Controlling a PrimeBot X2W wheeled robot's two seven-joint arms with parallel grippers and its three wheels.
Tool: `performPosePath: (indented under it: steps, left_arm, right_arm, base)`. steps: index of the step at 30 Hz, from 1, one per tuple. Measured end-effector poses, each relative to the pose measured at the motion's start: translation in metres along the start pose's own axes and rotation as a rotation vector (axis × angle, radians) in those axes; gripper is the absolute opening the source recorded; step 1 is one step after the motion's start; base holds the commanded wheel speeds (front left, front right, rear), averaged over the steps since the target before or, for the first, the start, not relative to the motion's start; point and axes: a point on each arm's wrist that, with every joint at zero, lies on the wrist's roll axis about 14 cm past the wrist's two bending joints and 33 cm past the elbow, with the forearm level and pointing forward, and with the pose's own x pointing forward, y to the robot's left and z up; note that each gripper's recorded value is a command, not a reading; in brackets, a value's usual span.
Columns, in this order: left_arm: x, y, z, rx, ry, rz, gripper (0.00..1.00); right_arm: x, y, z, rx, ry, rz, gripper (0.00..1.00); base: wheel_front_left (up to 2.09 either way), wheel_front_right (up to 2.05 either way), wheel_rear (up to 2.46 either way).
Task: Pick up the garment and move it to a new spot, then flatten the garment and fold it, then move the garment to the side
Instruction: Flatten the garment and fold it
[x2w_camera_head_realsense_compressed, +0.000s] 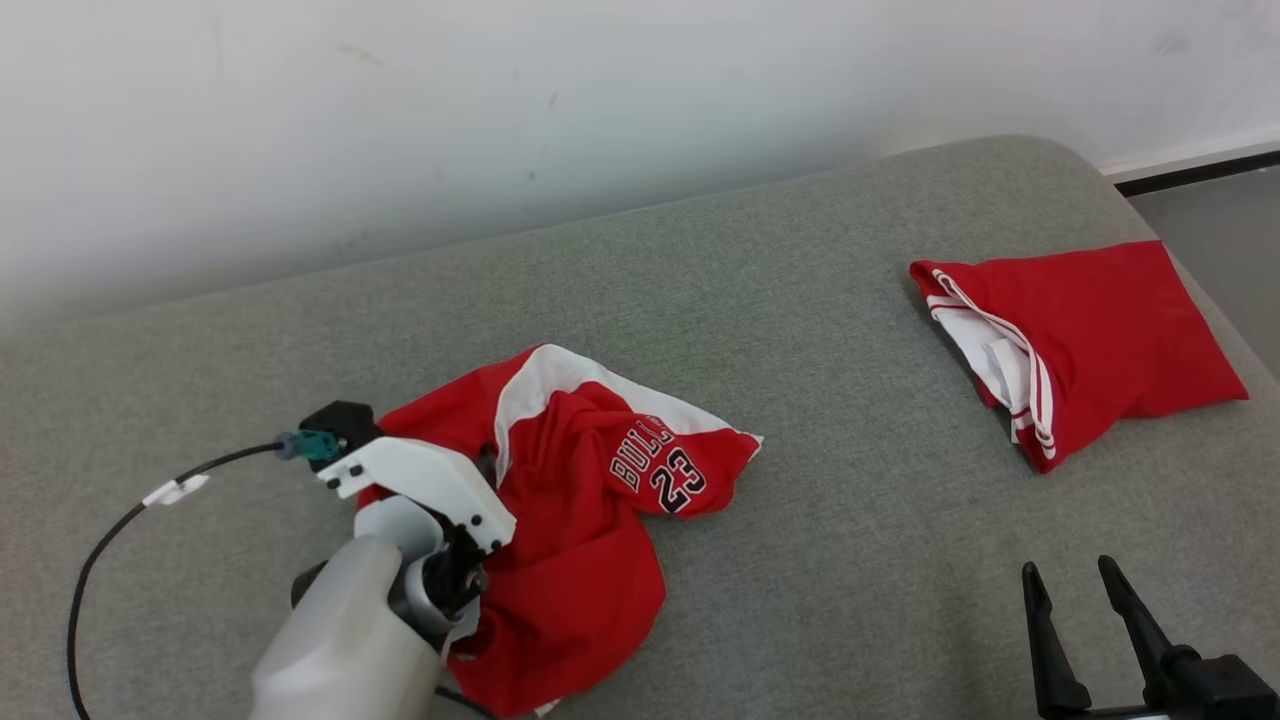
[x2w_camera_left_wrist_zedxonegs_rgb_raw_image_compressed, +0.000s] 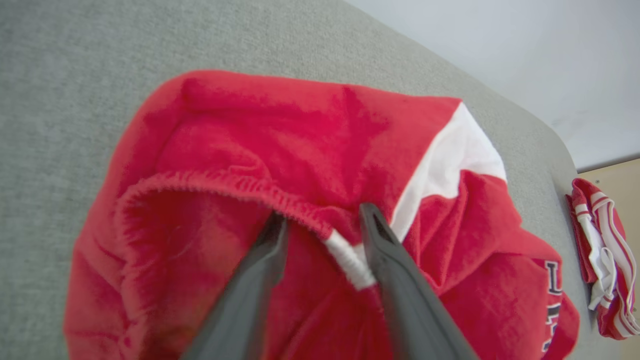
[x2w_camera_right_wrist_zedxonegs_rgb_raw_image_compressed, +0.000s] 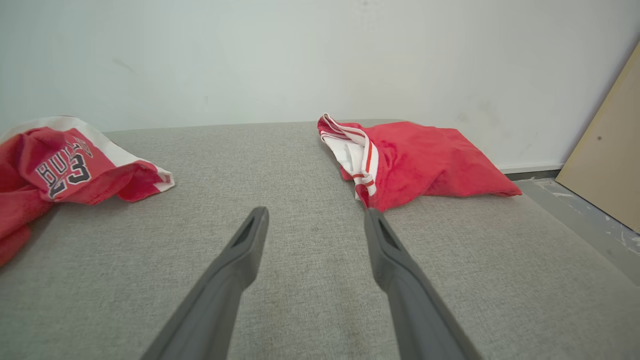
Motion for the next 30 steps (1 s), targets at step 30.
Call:
performPosePath:
  steps: [30]
  left_arm:
    - [-0.026,-0.125,0.163,0.158,-0.407,-0.315,0.0]
  right_arm:
    - [-0.025,-0.022,0.011,0.017,-0.044,-0.077,1.0]
  base:
    - [0.0,0.0,0.0]
